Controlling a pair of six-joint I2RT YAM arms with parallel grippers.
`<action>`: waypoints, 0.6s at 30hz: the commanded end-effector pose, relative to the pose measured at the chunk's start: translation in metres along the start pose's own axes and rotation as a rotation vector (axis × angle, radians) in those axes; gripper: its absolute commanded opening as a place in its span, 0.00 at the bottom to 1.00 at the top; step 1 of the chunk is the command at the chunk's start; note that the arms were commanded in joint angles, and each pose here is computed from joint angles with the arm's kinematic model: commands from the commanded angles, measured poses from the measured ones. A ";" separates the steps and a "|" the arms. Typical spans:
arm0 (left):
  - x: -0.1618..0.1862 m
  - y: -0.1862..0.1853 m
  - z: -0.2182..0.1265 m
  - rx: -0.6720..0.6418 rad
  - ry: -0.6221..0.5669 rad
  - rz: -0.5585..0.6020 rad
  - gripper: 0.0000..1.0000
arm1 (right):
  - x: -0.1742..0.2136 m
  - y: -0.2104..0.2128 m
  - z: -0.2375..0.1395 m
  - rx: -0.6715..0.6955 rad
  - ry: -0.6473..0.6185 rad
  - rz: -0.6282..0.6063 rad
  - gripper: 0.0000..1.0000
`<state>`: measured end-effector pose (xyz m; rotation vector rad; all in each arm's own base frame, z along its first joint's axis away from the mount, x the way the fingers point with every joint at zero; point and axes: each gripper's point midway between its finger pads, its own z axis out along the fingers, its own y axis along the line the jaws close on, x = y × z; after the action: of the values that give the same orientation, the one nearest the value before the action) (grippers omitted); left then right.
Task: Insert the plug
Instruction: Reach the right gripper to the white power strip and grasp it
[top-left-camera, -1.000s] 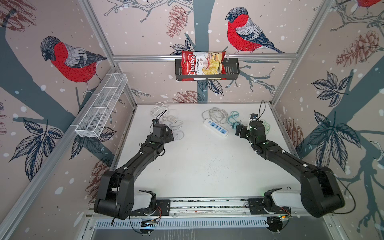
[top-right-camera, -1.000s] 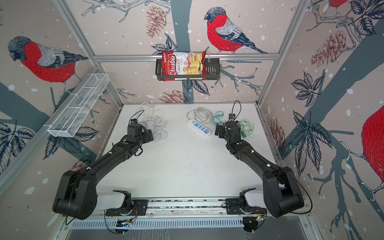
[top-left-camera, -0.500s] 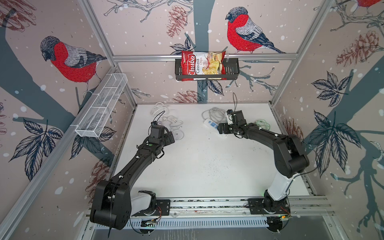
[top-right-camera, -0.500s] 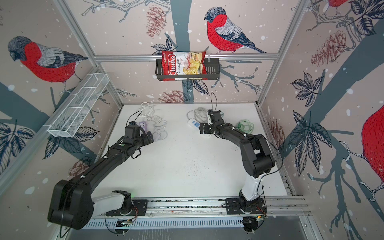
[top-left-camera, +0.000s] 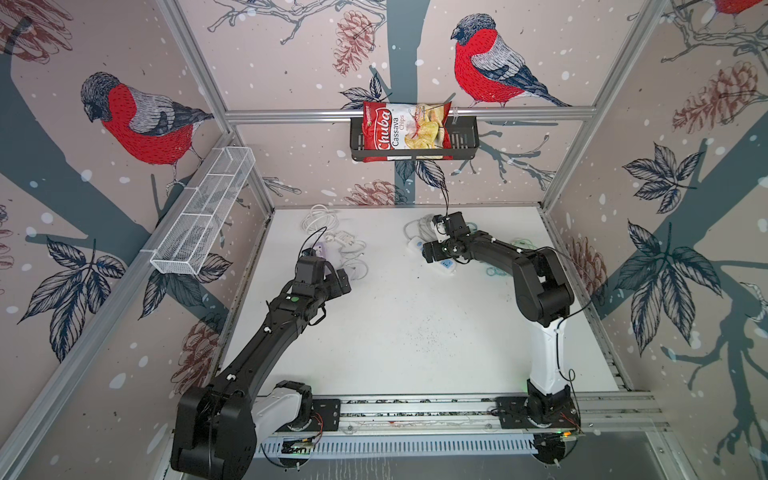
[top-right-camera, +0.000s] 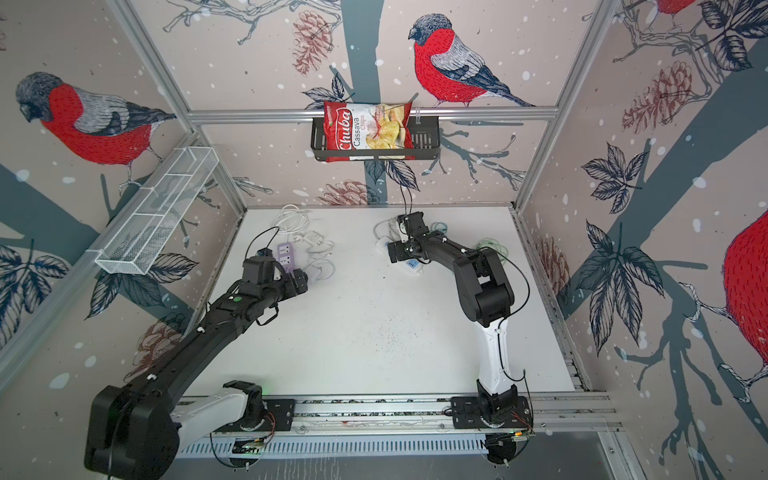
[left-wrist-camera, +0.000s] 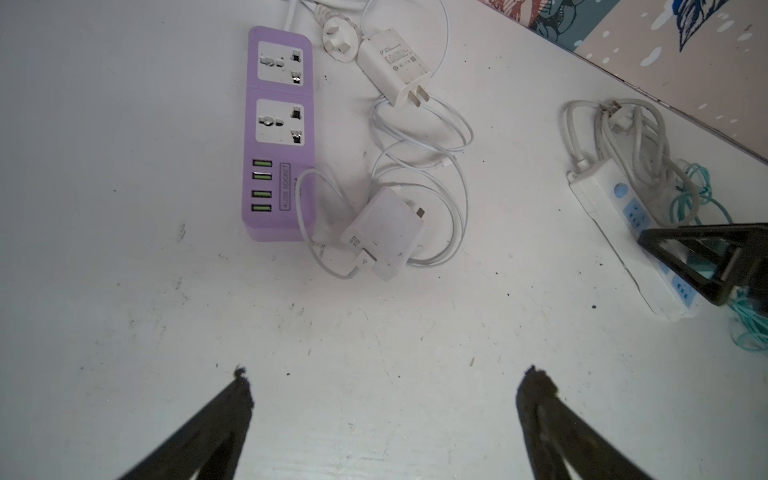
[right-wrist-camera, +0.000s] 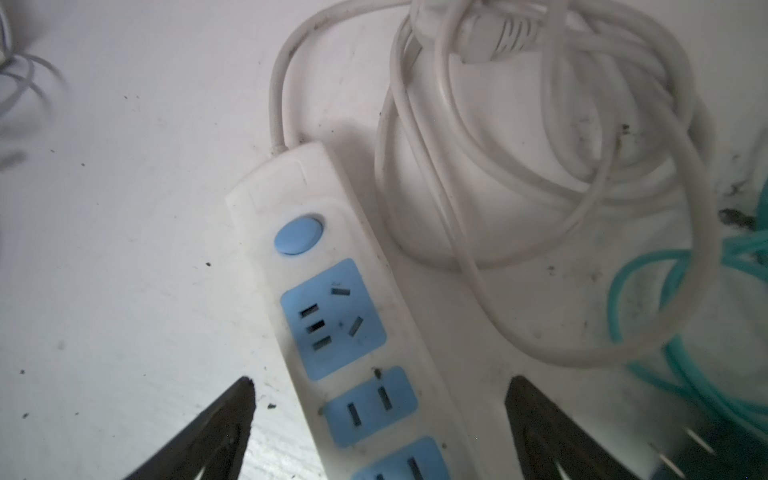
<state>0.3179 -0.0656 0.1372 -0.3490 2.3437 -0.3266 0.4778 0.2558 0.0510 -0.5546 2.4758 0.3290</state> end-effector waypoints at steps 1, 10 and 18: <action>0.006 -0.008 -0.004 0.055 0.022 -0.033 0.98 | 0.002 0.001 0.006 0.012 0.023 -0.031 0.94; 0.012 -0.008 -0.006 0.076 0.019 -0.057 0.98 | 0.004 0.013 0.029 0.005 0.077 -0.095 0.80; 0.012 -0.003 -0.009 0.044 0.026 -0.093 0.98 | 0.022 0.050 0.029 -0.015 0.111 -0.196 0.48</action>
<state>0.3042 -0.0746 0.1349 -0.4009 2.3478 -0.4399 0.4670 0.3039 0.0263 -0.7901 2.4656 0.2730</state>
